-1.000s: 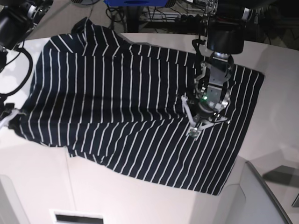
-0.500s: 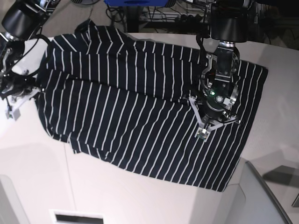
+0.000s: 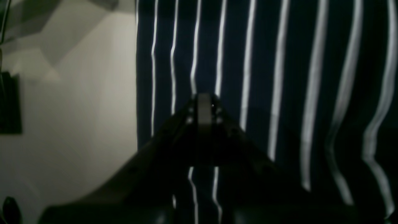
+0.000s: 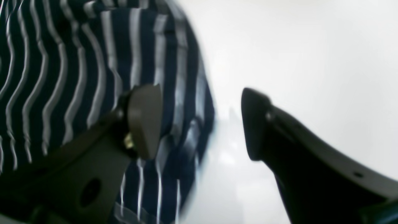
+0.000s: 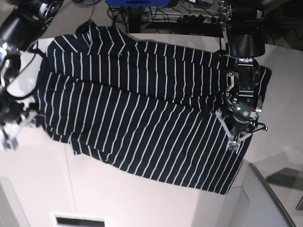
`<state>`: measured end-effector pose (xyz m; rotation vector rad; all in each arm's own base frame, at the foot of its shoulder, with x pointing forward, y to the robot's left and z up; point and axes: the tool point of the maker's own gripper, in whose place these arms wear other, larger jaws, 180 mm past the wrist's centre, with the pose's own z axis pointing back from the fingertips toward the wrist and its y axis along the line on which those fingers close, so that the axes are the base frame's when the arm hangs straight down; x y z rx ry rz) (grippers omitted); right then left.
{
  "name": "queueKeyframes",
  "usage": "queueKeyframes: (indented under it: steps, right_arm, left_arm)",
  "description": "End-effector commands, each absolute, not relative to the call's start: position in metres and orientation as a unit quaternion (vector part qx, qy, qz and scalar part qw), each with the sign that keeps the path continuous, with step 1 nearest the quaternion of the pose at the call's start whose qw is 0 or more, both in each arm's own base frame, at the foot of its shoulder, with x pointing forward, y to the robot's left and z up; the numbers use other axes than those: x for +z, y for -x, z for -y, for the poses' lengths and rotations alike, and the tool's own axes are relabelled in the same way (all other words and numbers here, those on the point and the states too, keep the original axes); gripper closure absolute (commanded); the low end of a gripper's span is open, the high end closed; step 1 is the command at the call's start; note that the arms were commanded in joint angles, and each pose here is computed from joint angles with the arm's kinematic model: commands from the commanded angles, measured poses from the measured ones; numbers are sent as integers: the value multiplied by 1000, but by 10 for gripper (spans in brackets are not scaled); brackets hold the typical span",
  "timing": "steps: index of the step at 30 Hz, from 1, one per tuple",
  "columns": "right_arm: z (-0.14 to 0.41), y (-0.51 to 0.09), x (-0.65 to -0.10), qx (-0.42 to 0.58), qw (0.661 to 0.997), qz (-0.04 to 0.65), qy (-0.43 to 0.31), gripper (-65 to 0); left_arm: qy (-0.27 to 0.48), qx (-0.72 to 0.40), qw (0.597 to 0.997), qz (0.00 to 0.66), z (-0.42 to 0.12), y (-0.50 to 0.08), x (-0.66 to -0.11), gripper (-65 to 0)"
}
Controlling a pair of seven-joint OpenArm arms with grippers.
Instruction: Layout the t-shirt on the table in an organized manner, then fold the t-shirt properly
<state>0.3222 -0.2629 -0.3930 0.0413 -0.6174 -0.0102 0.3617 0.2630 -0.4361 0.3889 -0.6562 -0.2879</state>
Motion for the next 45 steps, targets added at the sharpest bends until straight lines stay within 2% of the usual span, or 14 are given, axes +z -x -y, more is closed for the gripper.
queueKeyframes:
  steps: [1, 6, 15, 16, 17, 18, 20, 21, 23, 26, 40, 45]
  right_arm:
    - [271, -340, -391, -1, 950, 313, -17, -404]
    - [269, -375, -438, -17, 952, 300, -61, -410]
    - [268, -385, -469, -58, 947, 296, -106, -398]
    - [267, -385, -469, -57, 947, 298, -108, -369]
    - [265, -387, -468, -56, 946, 301, -109, -311]
    - [265, -387, -468, -55, 946, 301, -109, -233]
    - [265, -388, -467, -57, 945, 304, -110, -29]
    - [267, -391, -462, -56, 943, 310, -107, 0]
    - [274, -401, -448, -49, 937, 332, -95, -17]
    - [281, -412, -427, -36, 930, 359, -76, 0]
    - [298, -446, -350, -4, 889, 457, -25, 0]
    - [269, -469, -332, 53, 865, 498, -28, 0]
  left_arm:
    - [-197, -138, 911, 335, -269, -371, -425, 0]
    - [-209, -122, 915, 323, -290, -358, -429, 0]
    - [-223, -113, 910, 329, -318, -340, -433, 0]
    - [-226, -114, 910, 329, -321, -340, -432, 0]
    - [-227, -114, 910, 328, -322, -339, -432, 0]
    - [-227, -113, 910, 329, -323, -339, -432, 0]
    - [-227, -114, 911, 326, -323, -338, -434, 0]
    - [-227, -114, 911, 326, -323, -339, -433, 0]
    - [-227, -113, 910, 328, -323, -340, -432, 0]
    - [-227, -113, 910, 328, -323, -341, -431, 0]
    - [-227, -105, 902, 353, -322, -362, -414, 0]
    - [-225, -103, 895, 372, -317, -380, -401, 0]
